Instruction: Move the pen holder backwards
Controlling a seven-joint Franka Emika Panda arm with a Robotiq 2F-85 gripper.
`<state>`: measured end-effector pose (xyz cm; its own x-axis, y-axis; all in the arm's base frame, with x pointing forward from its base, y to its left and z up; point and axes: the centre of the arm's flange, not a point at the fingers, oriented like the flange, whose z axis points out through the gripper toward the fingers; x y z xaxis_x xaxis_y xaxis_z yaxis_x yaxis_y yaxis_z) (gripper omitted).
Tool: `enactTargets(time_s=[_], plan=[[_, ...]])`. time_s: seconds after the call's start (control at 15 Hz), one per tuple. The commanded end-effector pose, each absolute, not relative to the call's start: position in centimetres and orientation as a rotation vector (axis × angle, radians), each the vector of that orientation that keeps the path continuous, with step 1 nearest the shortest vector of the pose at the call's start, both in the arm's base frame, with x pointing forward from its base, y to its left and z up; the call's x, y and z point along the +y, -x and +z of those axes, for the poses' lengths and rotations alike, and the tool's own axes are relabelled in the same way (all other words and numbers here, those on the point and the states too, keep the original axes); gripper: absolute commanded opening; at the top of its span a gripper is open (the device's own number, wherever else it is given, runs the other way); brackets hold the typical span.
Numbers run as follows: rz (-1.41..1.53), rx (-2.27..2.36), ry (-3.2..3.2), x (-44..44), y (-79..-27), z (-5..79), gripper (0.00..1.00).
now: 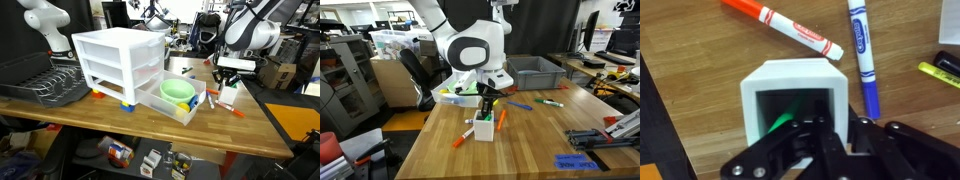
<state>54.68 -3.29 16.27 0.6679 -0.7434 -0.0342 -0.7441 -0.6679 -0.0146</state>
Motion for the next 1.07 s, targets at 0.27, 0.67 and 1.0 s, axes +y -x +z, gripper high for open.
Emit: enactTargets(time_s=[0.27, 0.67, 1.0], plan=[[0.084, 1.498, 2.801, -5.6, -52.0, 18.6, 0.03], [0.005, 1.932, 2.567, -8.3, -48.3, 20.4, 0.03], [0.016, 2.262, 2.290, -10.8, -44.5, 18.7, 0.03]])
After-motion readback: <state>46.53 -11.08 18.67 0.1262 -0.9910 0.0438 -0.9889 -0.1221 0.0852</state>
